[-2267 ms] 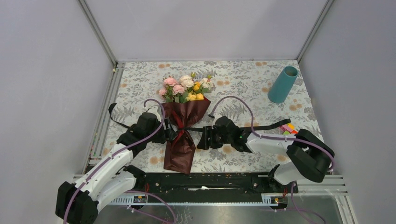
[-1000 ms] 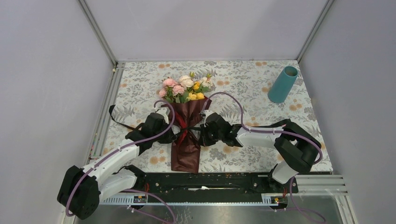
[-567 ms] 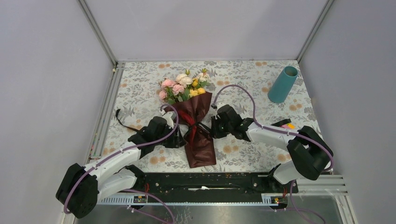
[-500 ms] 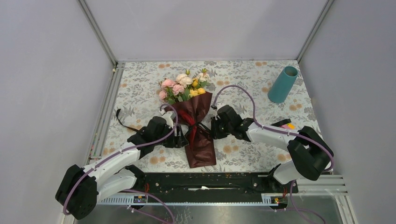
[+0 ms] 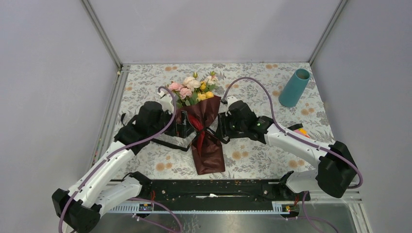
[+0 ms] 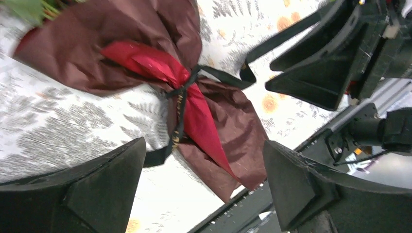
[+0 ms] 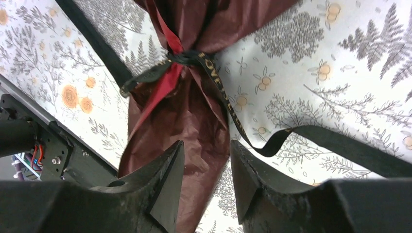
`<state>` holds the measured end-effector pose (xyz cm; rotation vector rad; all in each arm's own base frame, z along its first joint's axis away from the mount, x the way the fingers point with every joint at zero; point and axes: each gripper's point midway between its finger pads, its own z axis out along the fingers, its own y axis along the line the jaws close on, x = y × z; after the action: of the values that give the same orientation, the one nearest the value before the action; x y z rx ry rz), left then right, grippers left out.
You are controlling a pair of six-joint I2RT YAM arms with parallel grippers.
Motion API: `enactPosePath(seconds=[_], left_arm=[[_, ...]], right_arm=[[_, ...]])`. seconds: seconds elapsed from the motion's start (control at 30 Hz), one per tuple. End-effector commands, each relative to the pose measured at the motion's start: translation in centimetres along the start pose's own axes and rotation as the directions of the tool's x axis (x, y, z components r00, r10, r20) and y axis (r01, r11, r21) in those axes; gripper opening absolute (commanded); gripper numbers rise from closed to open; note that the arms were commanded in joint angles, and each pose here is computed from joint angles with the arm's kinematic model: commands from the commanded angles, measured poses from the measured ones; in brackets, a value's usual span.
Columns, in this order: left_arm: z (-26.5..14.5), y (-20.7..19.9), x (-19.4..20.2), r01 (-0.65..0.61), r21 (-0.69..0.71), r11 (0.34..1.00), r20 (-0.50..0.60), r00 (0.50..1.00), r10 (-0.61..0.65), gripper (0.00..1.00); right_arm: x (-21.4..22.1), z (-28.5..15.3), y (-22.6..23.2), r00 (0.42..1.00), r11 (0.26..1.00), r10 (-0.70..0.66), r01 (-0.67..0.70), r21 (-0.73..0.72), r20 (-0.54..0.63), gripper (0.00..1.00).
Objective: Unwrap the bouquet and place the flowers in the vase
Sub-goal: Untie the ribbon from the wrapping paper.
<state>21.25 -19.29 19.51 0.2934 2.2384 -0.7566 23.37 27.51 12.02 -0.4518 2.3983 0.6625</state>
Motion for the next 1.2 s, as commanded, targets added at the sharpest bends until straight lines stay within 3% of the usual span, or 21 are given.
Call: enactPosePath(seconds=[0.0,0.23,0.47,0.6,1.17], left_arm=[[-1.3,1.5,-2.7,-0.11,-0.025,0.994,0.009,0.994,0.11,0.99],[-2.8,8.8,-8.3,0.101,-0.159,0.982,0.173,0.982,-0.073,0.99],[-4.3,12.7,-8.8,0.084,-0.328,0.941,0.274,0.962,0.009,0.99],[-5.0,13.6,-8.4,0.082,-0.386,0.919,0.285,0.958,0.034,0.99],[-4.9,12.0,-10.2,0.118,-0.308,0.944,0.339,0.941,-0.007,0.99]], right_arm=[[-2.8,-0.8,1.6,0.996,0.997,-0.075,0.074,0.013,0.055,0.47],[-3.4,2.3,5.3,0.986,0.985,-0.164,0.165,-0.044,0.016,0.46],[-4.1,4.8,6.1,0.956,0.956,-0.293,0.292,-0.039,-0.032,0.43],[-3.8,6.0,5.8,0.933,0.936,-0.353,0.352,-0.027,-0.069,0.39],[-3.0,8.8,4.3,0.891,0.895,-0.433,0.443,0.051,-0.134,0.34]])
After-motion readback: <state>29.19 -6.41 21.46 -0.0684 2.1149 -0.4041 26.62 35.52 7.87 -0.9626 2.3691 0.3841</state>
